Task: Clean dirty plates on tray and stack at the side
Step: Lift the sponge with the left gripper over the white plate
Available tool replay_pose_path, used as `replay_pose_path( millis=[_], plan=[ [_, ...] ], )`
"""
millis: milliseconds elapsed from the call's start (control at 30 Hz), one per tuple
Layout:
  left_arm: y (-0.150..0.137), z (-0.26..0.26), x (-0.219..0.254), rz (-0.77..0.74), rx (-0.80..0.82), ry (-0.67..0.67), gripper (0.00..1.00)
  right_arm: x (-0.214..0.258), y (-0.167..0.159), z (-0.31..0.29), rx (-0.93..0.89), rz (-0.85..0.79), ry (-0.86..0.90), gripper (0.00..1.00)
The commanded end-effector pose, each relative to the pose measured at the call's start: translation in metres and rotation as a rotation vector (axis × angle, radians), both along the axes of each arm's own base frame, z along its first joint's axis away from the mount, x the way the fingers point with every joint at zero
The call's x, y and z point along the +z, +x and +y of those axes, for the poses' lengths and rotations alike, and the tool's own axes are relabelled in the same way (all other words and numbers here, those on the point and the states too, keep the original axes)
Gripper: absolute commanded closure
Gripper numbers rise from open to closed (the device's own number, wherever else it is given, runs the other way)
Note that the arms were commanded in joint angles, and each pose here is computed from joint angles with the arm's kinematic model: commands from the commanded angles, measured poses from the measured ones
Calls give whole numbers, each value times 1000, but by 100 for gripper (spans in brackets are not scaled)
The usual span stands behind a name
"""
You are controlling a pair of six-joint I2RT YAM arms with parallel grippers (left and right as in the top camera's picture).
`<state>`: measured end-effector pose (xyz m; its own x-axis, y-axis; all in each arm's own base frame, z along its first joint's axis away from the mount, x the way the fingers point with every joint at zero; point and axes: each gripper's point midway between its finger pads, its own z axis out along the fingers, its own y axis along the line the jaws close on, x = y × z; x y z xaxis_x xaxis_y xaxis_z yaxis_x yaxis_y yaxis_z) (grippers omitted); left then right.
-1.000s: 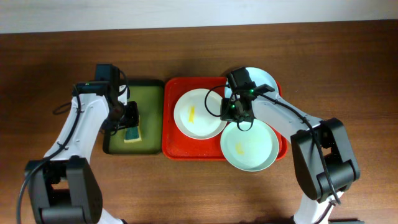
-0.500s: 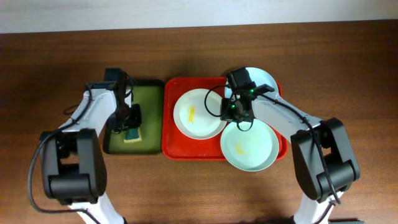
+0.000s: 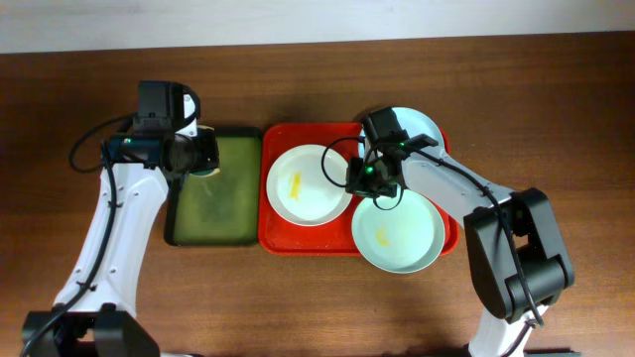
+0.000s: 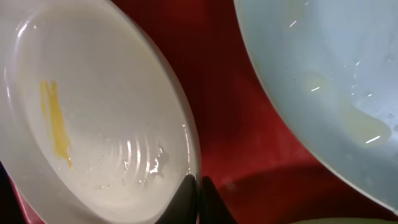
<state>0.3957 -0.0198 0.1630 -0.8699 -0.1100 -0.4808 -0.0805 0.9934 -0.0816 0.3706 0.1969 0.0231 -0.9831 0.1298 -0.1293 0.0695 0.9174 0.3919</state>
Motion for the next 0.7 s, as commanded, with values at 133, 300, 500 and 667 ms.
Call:
replay_pose_path(
  millis=[133,300,500,667],
  plan=[
    [9,1,9,131,-13,21,100,-4,-5,3,-49,45,20,96],
    [16,-3,-50,460,-26,34,100,-5,-7,3,-48,52,17,96],
    [30,-114,-58,362,-251,-22,100,-5,-7,3,-48,52,16,96],
    [25,-155,-94,401,-299,-1,100,-5,-7,3,-38,48,15,96]
  ],
)
